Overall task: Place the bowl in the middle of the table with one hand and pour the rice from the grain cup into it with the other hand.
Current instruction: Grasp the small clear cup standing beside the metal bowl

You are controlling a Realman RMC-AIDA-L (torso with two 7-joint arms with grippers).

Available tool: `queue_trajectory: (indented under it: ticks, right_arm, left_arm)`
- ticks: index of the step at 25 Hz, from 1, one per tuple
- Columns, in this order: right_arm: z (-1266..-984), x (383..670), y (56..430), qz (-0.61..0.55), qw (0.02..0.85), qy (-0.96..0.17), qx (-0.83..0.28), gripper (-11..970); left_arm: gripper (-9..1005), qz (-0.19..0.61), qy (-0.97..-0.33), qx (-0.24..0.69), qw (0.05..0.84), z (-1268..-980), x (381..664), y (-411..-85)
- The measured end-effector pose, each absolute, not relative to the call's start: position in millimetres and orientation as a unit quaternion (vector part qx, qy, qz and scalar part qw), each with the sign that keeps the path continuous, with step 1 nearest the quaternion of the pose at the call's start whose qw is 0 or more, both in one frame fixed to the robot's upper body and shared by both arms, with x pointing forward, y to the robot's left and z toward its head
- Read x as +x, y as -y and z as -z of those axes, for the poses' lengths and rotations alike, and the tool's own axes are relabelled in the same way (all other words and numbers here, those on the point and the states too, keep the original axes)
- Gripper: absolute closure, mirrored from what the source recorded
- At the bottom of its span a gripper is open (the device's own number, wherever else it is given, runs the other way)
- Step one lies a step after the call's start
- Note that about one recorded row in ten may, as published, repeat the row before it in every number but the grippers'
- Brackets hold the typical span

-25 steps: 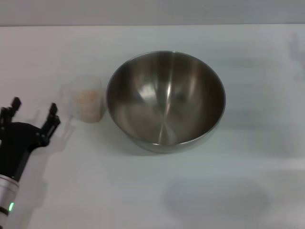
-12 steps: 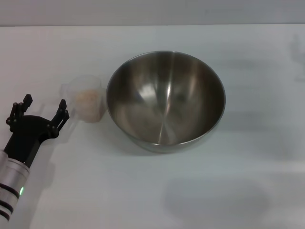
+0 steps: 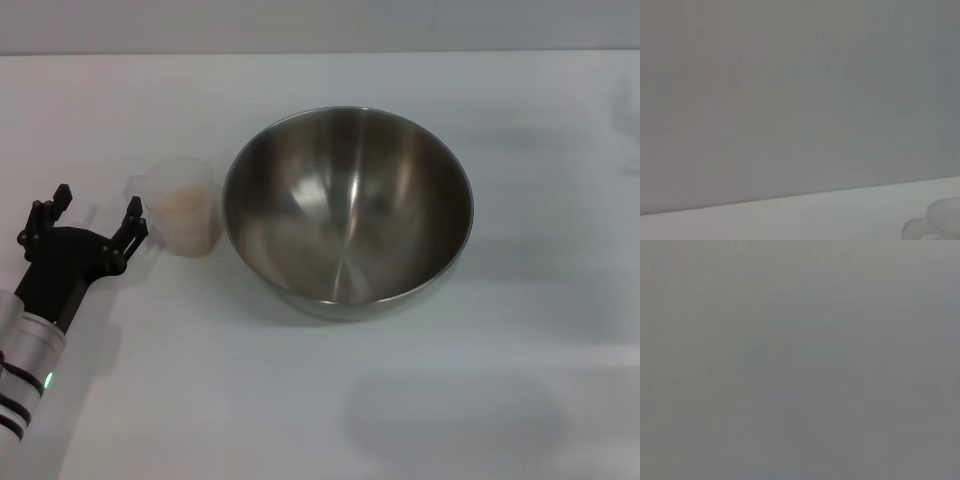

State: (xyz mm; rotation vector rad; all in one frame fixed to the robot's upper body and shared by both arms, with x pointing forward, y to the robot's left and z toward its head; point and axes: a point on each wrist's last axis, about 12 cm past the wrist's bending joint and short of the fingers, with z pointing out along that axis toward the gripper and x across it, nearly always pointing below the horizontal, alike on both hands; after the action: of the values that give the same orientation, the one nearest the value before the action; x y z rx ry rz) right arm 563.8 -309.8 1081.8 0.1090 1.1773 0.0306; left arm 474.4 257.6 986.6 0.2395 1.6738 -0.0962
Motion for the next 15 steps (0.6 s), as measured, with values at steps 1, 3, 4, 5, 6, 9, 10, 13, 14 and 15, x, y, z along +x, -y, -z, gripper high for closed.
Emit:
queue_trajectory:
  ticks: [1, 3, 4, 5, 6, 9, 10, 13, 14, 15]
  right_arm:
    - [-1082, 563, 310, -0.014, 0.831, -0.553, 0.051, 394]
    - [-1082, 563, 310, -0.014, 0.831, -0.553, 0.051, 394]
    - [-1082, 563, 310, -0.014, 0.831, -0.553, 0.051, 394]
    - [-1082, 563, 310, -0.014, 0.831, -0.553, 0.051, 394]
    - [-1082, 563, 310, -0.014, 0.831, -0.553, 0.051, 394]
    - [-1082, 563, 310, -0.014, 0.831, -0.553, 0.051, 394]
    - [-1082, 563, 310, -0.014, 0.831, -0.553, 0.051, 394]
    - [-1082, 563, 310, -0.014, 0.832, -0.553, 0.051, 394]
    - [-1083, 564, 309, -0.015, 0.832, -0.552, 0.051, 393]
    - [-1083, 564, 309, -0.015, 0.832, -0.552, 0.051, 393]
  left_arm:
    - [160, 0.043, -0.741, 0.106, 0.661, -987, 476, -257]
    - [160, 0.042, -0.744, 0.108, 0.658, -986, 479, -257]
    - [160, 0.040, -0.746, 0.111, 0.656, -987, 482, -258]
    - [160, 0.040, -0.746, 0.111, 0.656, -987, 482, -258]
    - [160, 0.038, -0.746, 0.111, 0.655, -987, 484, -258]
    - [160, 0.035, -0.748, 0.102, 0.654, -988, 489, -260]
    - [161, 0.035, -0.748, 0.102, 0.654, -988, 489, -260]
    - [161, 0.035, -0.747, 0.101, 0.656, -989, 492, -259]
    - [161, 0.036, -0.747, 0.103, 0.656, -990, 494, -258]
    - [161, 0.036, -0.747, 0.104, 0.656, -990, 495, -258]
